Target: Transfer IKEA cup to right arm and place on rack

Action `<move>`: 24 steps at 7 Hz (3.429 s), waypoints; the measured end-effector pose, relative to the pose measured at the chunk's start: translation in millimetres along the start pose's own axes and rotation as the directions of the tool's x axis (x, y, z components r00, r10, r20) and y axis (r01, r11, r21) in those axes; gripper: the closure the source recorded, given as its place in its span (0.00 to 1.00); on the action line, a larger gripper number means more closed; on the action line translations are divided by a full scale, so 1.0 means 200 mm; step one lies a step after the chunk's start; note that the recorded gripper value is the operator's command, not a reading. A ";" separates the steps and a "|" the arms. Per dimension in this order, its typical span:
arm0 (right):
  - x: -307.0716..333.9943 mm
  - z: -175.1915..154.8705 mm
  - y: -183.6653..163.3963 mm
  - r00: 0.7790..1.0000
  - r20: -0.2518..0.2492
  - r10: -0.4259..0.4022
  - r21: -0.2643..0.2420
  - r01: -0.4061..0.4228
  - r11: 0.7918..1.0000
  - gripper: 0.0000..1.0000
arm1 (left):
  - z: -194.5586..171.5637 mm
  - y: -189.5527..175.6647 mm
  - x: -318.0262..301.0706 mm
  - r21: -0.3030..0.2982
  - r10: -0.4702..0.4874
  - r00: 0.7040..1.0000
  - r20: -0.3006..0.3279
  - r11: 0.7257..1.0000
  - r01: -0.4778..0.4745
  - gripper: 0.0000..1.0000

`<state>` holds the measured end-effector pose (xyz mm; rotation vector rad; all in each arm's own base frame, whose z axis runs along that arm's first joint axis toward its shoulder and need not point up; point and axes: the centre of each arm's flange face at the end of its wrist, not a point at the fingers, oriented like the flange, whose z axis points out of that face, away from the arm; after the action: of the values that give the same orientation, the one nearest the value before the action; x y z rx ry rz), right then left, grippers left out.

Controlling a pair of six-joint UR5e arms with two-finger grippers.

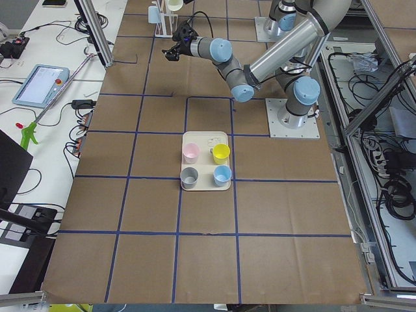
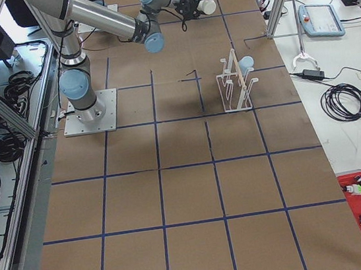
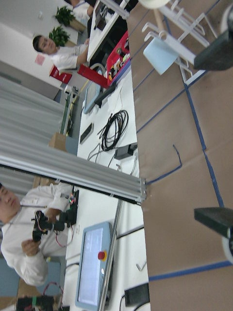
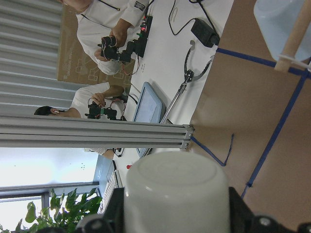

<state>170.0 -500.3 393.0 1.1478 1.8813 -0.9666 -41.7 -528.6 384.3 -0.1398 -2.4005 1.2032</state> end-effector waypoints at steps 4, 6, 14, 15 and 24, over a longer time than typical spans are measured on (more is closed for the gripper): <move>0.17 0.11 -0.38 0.829 -0.239 -0.506 0.108 0.541 0.834 0.82 | 0.13 -0.06 0.28 -0.508 0.008 0.935 0.355 0.841 0.186 0.00; 0.14 0.19 -0.59 0.655 -0.326 -0.682 0.092 0.740 0.666 0.83 | 0.03 -0.13 0.40 -0.674 0.027 0.903 0.429 0.675 0.300 0.00; 0.31 0.66 -1.15 0.481 -0.420 -0.769 0.212 0.877 0.432 0.83 | -0.17 -0.16 0.57 -0.732 0.068 0.892 0.446 0.601 0.320 0.00; 0.36 0.67 -1.13 0.480 -0.423 -0.769 0.200 0.877 0.437 0.83 | -0.17 -0.17 0.56 -0.728 0.075 0.896 0.437 0.615 0.303 0.00; 0.57 0.71 -1.02 0.470 -0.433 -0.769 0.098 0.873 0.478 0.00 | -0.17 -0.19 0.54 -0.720 0.093 0.901 0.424 0.638 0.273 0.00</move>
<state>-30.3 -645.9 276.2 0.4560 2.7451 -1.7421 -119.5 -495.4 468.8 -0.0009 -3.1212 0.0469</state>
